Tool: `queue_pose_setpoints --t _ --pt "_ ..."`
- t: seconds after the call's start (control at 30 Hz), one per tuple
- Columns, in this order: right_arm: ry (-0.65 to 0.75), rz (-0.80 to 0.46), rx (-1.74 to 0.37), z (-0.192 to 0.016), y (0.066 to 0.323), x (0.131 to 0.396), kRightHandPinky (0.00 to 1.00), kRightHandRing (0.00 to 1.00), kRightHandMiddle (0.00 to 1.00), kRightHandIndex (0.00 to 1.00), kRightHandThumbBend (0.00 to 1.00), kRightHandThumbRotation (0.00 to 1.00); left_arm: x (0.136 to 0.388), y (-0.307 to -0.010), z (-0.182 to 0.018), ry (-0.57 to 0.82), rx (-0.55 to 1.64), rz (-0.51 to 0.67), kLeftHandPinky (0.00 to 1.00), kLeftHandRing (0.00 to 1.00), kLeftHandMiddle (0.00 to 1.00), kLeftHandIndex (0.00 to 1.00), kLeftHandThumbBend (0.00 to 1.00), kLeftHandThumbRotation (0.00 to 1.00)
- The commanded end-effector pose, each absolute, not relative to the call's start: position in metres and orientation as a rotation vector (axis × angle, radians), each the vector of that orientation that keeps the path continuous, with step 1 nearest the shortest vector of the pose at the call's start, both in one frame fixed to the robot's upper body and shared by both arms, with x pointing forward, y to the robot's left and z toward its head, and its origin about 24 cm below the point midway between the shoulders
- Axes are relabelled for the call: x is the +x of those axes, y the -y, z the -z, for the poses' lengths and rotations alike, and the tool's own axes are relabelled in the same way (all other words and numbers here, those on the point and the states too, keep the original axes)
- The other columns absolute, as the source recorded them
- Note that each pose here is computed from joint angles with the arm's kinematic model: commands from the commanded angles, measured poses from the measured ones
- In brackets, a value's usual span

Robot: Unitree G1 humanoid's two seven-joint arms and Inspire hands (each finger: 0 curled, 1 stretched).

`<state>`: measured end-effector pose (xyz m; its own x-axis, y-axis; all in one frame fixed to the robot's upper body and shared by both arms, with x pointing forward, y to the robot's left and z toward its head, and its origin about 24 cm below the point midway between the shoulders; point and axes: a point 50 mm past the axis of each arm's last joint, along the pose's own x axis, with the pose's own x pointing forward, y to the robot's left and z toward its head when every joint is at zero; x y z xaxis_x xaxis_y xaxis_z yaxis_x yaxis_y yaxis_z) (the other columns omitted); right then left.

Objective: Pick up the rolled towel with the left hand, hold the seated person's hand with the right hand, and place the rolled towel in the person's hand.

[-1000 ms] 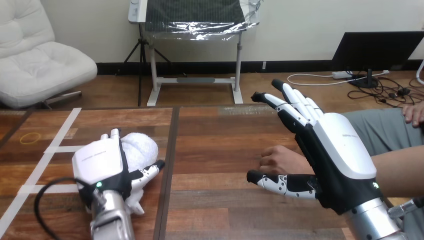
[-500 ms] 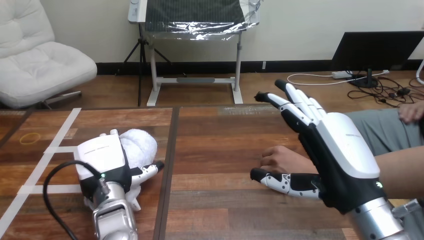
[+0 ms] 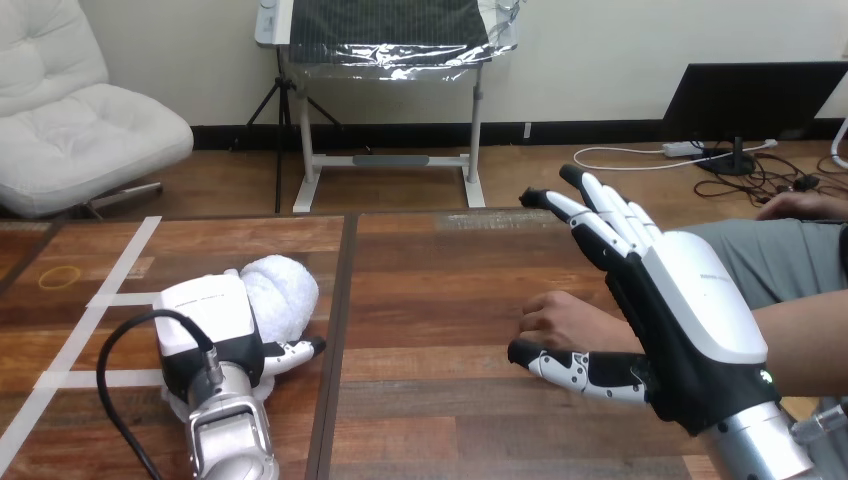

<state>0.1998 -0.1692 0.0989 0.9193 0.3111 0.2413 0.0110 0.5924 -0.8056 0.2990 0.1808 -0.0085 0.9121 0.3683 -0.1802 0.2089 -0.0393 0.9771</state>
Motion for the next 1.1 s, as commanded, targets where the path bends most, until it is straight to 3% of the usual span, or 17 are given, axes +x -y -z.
queue_pose_setpoints --t 0.0,0.3,0.5,0.6,0.8,0.83,1.07 --pt "0.453 -0.160 -0.952 -0.116 0.171 0.203 1.00 1.00 1.00 0.89 0.64 0.14 0.308 -0.197 -0.001 -0.499 1.706 -0.169 0.98 0.95 0.95 0.91 0.91 0.81" --pt "0.449 -0.162 -0.956 -0.117 0.172 0.203 1.00 1.00 1.00 0.89 0.63 0.18 0.308 -0.205 0.000 -0.540 1.760 -0.159 0.98 0.94 0.94 0.90 0.93 0.86" --pt "0.445 -0.166 -0.956 -0.117 0.172 0.203 1.00 1.00 1.00 0.89 0.62 0.19 0.307 -0.209 0.000 -0.558 1.789 -0.128 0.89 0.87 0.88 0.87 0.89 0.89" --pt "0.444 -0.167 -0.955 -0.117 0.172 0.202 1.00 1.00 1.00 0.89 0.62 0.19 0.307 -0.212 0.001 -0.567 1.797 -0.112 0.79 0.77 0.80 0.83 0.86 0.88" --pt "0.444 -0.169 -0.951 -0.116 0.173 0.202 1.00 1.00 1.00 0.89 0.62 0.18 0.308 -0.215 -0.001 -0.587 1.769 -0.103 0.52 0.53 0.59 0.79 0.79 0.74" --pt "0.444 -0.169 -0.950 -0.116 0.173 0.202 1.00 1.00 1.00 0.89 0.62 0.18 0.308 -0.215 -0.001 -0.587 1.763 -0.103 0.44 0.45 0.53 0.78 0.76 0.66" --pt "0.441 -0.172 -0.949 -0.116 0.174 0.202 1.00 1.00 1.00 0.89 0.61 0.17 0.308 -0.216 -0.002 -0.569 1.706 -0.118 0.27 0.30 0.41 0.75 0.68 0.43"
